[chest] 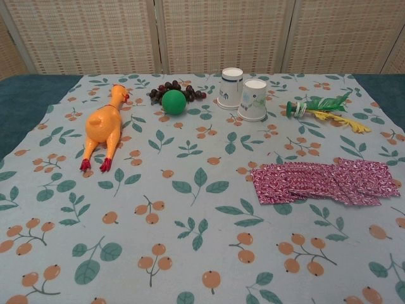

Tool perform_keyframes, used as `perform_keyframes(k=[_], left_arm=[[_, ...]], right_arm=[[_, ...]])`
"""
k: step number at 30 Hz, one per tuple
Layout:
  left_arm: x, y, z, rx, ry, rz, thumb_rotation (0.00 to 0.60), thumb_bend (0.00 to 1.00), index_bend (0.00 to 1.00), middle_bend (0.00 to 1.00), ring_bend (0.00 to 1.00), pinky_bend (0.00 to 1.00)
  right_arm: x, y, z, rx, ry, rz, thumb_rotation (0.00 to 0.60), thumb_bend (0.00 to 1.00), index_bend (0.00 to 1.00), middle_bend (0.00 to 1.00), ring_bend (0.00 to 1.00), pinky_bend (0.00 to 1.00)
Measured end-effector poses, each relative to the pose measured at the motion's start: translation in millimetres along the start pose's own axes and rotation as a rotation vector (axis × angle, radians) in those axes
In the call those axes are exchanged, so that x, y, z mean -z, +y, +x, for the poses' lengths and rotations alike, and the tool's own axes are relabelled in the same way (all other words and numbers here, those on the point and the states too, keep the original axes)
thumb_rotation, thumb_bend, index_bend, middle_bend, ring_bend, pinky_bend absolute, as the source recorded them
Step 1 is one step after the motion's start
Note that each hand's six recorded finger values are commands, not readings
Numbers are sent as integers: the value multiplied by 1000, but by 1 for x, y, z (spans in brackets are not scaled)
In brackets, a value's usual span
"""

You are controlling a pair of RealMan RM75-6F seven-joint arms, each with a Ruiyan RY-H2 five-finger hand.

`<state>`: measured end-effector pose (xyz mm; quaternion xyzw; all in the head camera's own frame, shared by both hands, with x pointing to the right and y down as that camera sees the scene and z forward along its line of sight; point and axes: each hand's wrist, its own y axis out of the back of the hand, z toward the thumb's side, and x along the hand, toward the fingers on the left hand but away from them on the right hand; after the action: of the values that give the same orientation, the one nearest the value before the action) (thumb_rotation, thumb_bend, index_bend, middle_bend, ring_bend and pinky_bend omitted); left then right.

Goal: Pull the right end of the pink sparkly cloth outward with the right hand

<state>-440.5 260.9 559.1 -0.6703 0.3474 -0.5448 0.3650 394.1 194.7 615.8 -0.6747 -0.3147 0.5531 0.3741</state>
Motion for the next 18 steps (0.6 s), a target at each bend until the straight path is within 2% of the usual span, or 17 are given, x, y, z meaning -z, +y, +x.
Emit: perform_keyframes(k=[6,8,10,12,15,16,18], left_arm=[[0,0,0,2,0,-1,600,594,238,178,205,415],[0,0,0,2,-1,-1,600,594,238,178,204,414],[1,0,0,1,1,-2,600,594,238,178,204,414],[2,0,0,1,5,-7,600,594,237,179,205,414],[5,1,1,0,17,-9,600,594,237,179,204,415],[5,1,0,-1,18,-9,600,594,237,179,204,415],[5,3,0,-6,19,-11,600,594,238,179,205,415]], right_arm=[[-2,-3,1,-8,15,18,600,142,0,0,0,305],[-3,-3,0,-4,18,30,600,181,0,23,12,306],[-3,-3,-1,6,17,47,600,328,0,185,155,391],[-4,-3,-3,21,16,64,600,483,0,374,373,571],[-8,-2,-7,44,19,99,600,676,0,604,627,794],[-10,-3,-8,46,22,116,600,738,0,666,689,846],[-11,-5,-10,32,29,137,600,811,0,725,746,893]])
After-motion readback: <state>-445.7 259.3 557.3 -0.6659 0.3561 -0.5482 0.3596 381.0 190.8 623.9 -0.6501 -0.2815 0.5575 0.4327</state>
